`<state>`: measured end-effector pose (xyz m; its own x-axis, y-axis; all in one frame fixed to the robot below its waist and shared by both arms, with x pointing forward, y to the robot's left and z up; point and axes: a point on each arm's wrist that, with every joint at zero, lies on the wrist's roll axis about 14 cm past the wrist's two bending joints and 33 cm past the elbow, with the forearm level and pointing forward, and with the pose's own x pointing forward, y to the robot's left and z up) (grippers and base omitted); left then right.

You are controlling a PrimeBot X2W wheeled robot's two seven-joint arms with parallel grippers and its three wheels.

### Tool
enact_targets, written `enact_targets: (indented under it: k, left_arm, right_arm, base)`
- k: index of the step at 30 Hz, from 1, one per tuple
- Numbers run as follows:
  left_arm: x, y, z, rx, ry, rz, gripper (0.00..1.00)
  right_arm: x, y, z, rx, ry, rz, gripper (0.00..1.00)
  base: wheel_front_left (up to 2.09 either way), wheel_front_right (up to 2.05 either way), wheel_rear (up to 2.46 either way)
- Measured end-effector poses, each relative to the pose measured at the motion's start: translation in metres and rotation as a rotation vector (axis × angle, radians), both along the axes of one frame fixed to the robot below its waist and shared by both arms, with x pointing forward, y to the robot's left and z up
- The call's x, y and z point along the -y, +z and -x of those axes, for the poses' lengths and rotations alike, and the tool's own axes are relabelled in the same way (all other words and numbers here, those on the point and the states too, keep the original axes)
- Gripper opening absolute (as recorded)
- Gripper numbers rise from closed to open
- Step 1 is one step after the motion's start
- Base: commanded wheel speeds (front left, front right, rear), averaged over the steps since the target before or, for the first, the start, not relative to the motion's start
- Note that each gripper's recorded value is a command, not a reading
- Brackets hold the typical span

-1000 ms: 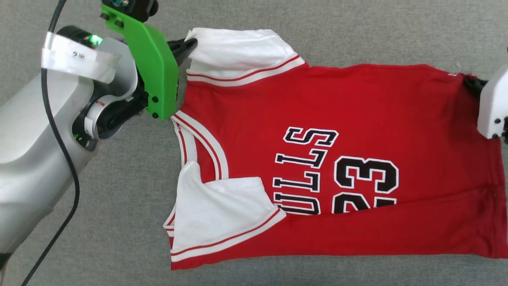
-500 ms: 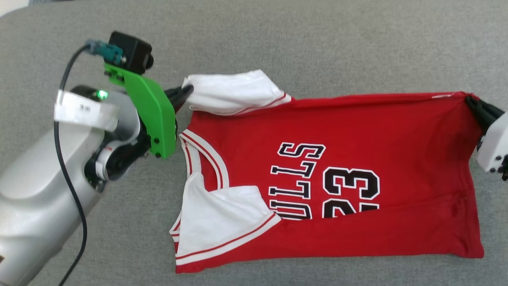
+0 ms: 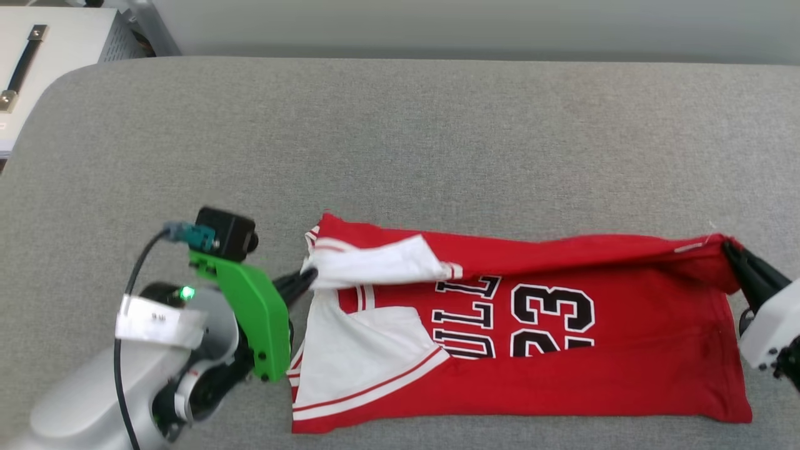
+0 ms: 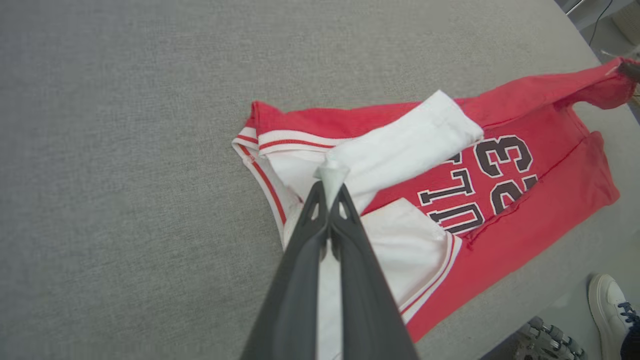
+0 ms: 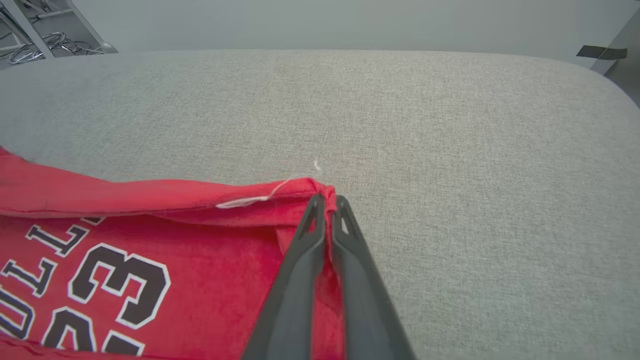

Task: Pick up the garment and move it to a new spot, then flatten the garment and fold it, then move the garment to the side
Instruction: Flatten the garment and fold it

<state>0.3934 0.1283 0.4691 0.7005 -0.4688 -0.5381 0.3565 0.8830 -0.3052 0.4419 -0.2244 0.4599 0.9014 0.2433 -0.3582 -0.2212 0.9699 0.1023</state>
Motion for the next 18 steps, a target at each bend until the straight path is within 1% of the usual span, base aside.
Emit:
enact_targets:
  k: [6, 11, 15, 17, 18]
  left_arm:
    - [0.000, -0.028, 0.034, -0.100, 0.019, 0.017, 0.00]
    - [-0.001, -0.047, 0.049, -0.159, 0.021, 0.006, 0.00]
    - [-0.002, -0.058, 0.056, -0.194, 0.026, -0.004, 0.00]
    - [-0.003, -0.062, 0.058, -0.206, 0.026, -0.011, 0.00]
    - [-0.005, -0.067, 0.063, -0.226, 0.025, -0.024, 0.00]
  right_arm:
    - [0.001, -0.024, 0.026, -0.074, 0.009, -0.010, 0.00]
    - [0.001, -0.041, 0.043, -0.139, 0.025, -0.005, 0.00]
    - [-0.001, -0.047, 0.053, -0.170, 0.038, -0.011, 0.00]
    - [-0.001, -0.049, 0.056, -0.182, 0.047, -0.002, 0.00]
    - [0.000, -0.054, 0.063, -0.210, 0.068, 0.022, 0.00]
  base:
    - [0.00, 0.00, 0.00]
    - [0.00, 0.00, 0.00]
    - [0.00, 0.00, 0.00]
    - [0.00, 0.00, 0.00]
    - [0.00, 0.00, 0.00]
